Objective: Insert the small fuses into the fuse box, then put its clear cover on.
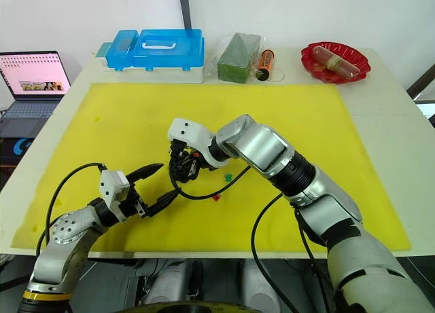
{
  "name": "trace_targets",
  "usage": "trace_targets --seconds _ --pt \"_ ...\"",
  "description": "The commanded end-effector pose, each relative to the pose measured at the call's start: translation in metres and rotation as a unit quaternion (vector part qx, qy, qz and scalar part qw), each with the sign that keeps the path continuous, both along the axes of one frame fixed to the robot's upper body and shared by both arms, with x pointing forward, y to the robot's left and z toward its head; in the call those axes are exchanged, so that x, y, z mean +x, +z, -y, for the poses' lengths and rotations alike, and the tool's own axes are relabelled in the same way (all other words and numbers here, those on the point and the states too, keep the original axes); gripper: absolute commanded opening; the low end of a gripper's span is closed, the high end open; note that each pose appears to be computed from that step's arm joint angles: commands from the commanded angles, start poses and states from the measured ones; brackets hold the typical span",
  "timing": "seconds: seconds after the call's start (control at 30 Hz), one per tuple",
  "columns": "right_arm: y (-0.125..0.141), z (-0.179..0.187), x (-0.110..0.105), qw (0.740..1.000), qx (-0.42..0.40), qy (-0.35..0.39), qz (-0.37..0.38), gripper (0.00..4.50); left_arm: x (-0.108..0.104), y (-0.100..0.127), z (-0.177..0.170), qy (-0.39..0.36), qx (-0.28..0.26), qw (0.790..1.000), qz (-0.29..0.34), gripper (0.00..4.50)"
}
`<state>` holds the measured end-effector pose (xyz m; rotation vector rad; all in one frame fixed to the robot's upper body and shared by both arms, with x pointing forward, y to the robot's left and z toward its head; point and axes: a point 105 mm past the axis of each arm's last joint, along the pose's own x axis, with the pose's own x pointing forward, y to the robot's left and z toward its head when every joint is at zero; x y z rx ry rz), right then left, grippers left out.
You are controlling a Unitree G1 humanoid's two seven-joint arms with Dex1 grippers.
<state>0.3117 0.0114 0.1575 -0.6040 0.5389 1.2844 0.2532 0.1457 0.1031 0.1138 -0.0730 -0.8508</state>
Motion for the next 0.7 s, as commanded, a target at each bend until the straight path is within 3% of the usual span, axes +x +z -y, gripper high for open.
trace_targets --seconds 0.03,0.7 --pt "0.0125 -0.0054 -0.0044 0.999 0.009 0.026 0.031 0.01 -0.0021 0.0067 0.0014 -0.007 -0.002 1.000 0.019 4.50" --pt "0.0225 -0.0063 -0.0030 0.985 -0.042 0.105 0.133 0.01 -0.0004 0.0047 -0.0050 -0.005 -0.001 1.000 0.018 4.50"
